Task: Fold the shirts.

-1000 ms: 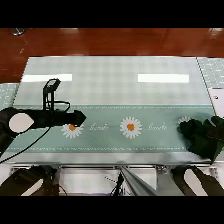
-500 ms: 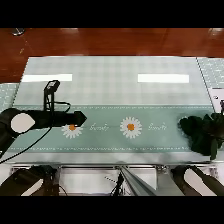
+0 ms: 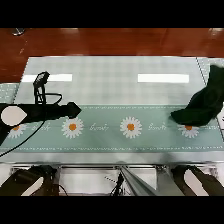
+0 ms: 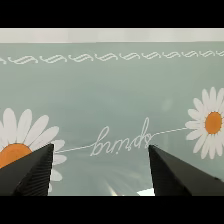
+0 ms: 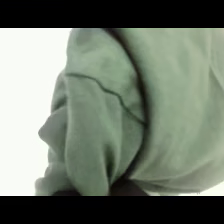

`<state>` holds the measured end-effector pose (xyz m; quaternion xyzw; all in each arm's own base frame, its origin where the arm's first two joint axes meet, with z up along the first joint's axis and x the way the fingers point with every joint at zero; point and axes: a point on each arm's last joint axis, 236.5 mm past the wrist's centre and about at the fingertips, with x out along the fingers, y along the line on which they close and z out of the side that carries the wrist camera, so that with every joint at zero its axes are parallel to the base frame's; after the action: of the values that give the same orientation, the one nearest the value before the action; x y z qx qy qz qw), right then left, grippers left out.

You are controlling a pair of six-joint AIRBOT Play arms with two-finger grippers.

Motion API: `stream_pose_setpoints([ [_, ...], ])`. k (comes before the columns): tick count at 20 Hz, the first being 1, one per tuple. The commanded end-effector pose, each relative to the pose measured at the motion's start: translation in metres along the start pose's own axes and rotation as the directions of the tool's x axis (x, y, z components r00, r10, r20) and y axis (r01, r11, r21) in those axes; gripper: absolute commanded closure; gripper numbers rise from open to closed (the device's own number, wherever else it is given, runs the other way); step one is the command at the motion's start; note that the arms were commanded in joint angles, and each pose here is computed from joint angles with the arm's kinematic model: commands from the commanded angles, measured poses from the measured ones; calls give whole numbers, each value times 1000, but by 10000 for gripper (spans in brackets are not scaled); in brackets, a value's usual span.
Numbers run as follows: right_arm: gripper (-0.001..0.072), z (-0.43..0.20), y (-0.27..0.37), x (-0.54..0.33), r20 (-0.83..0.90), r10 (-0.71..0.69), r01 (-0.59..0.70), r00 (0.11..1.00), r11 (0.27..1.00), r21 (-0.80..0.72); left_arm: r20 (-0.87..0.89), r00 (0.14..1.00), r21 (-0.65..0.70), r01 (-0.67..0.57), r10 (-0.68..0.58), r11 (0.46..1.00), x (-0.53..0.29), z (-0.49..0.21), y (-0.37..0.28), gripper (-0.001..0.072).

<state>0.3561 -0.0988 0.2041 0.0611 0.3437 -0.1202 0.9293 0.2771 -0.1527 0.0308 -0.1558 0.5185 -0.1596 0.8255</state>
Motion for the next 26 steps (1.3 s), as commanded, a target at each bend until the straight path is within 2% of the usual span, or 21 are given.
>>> stream_pose_setpoints([
  [1, 689, 92, 85, -116, 313, 266, -233, 912, 962, -140, 8, 1000, -9, 9, -9, 1000, -1, 3, -1, 6],
  [7, 689, 141, 156, -248, 502, 506, -387, 701, 862, -328, -11, 1000, -10, 6, -6, 1000, 0, -1, 0, 6],
  [10, 689, 135, 183, -258, 452, 585, -445, 673, 809, -383, -26, 1000, -15, -1, 0, 1000, 5, -2, 2, 6],
  [13, 689, 86, 226, -222, 201, 661, -544, 723, 724, -424, -44, 999, -21, -7, 7, 1000, 10, -4, 4, 6],
  [15, 689, 24, 272, -194, -67, 722, -678, 689, 608, -413, -53, 999, -23, -11, 10, 1000, 12, -6, 6, 6],
  [17, 689, -37, 302, -159, -268, 695, -735, 668, 558, -386, -62, 998, -26, -15, 13, 1000, 15, -7, 7, 6],
  [21, 689, -162, 343, -81, -506, 616, -785, 603, 571, -240, -76, 997, 22, -17, 19, 1000, 19, -9, 9, 6],
  [24, 688, -223, 369, -54, -589, 635, -813, 499, 579, -66, -75, 997, 53, -21, 25, 998, 19, -8, 11, 6],
  [26, 688, -248, 384, -52, -643, 648, -837, 407, 546, 21, -76, 997, 54, -24, 28, 998, 19, -8, 12, 7],
])
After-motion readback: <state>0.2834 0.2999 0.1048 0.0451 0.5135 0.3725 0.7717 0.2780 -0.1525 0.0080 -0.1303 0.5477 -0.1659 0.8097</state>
